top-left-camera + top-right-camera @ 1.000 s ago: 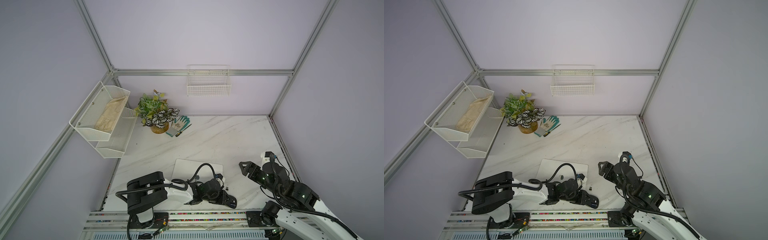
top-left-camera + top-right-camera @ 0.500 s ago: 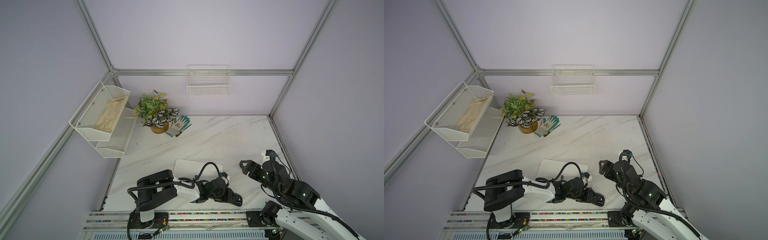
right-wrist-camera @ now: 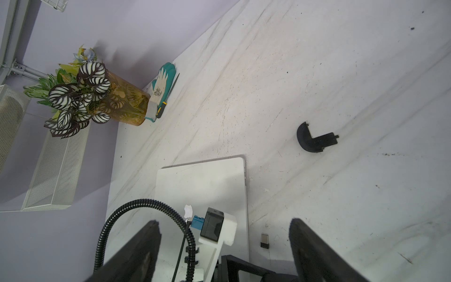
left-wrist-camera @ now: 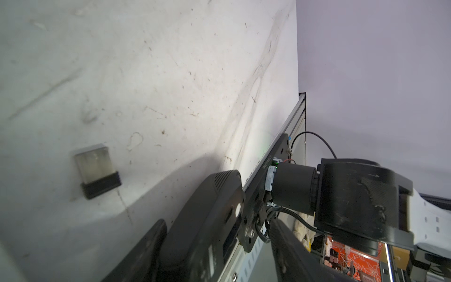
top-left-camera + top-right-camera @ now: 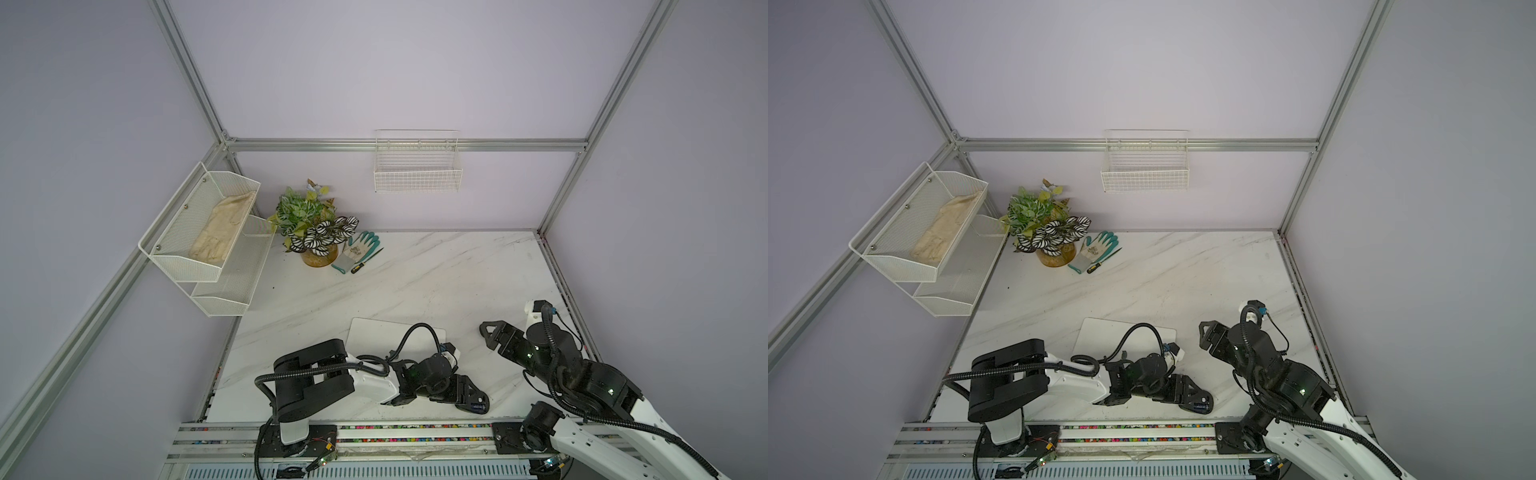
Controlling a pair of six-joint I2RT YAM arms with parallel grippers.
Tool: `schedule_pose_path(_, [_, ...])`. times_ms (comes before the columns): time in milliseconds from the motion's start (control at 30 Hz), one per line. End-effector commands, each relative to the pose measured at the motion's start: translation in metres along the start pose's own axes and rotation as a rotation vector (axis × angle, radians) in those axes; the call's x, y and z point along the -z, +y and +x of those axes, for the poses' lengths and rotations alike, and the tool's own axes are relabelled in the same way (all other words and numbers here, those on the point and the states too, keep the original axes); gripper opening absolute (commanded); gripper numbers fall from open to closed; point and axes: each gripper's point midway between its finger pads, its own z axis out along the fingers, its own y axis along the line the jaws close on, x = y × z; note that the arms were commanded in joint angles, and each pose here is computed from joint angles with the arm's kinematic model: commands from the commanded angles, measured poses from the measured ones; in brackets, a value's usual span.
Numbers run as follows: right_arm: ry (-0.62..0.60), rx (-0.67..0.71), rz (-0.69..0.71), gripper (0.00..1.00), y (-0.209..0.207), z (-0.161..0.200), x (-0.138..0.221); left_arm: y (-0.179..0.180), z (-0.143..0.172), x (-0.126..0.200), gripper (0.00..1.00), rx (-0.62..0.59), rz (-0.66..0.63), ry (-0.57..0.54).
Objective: Insert the wireless mouse receiver into the laptop
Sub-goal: Place the mouse at the center of the board.
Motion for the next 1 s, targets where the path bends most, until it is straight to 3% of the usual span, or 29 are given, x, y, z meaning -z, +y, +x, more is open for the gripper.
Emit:
schedule_pose_path(0, [-0.024,-0.004,0.020,0.86,-0.005,-0.006,0.006,-0.007,-0.018,-0.005,0.73,-0.044,0.015,-0.067])
schedule_pose_path(233, [-0.017,-0.004,0.028,0.86,-0.009,-0.003,0.006,0.003,-0.024,-0.006,0.82,-0.086,-0.031,-0.093])
schedule_pose_path(333, [-0.016,-0.005,0.030,0.86,-0.010,-0.002,0.005,0.005,-0.026,-0.004,1.00,-0.107,-0.056,-0.100])
schedule_pose_path(567, [-0.008,0.009,0.021,0.87,-0.006,-0.003,0.008,-0.004,-0.043,0.022,1.00,-0.193,-0.136,-0.170])
schedule_pose_path(800, [0.013,0.053,0.000,0.88,0.005,-0.007,0.015,-0.002,-0.068,0.100,1.00,-0.287,-0.318,-0.327])
schedule_pose_path(967, [0.114,0.145,0.009,0.87,0.016,0.007,0.000,0.007,-0.067,0.160,1.00,-0.288,-0.402,-0.383])
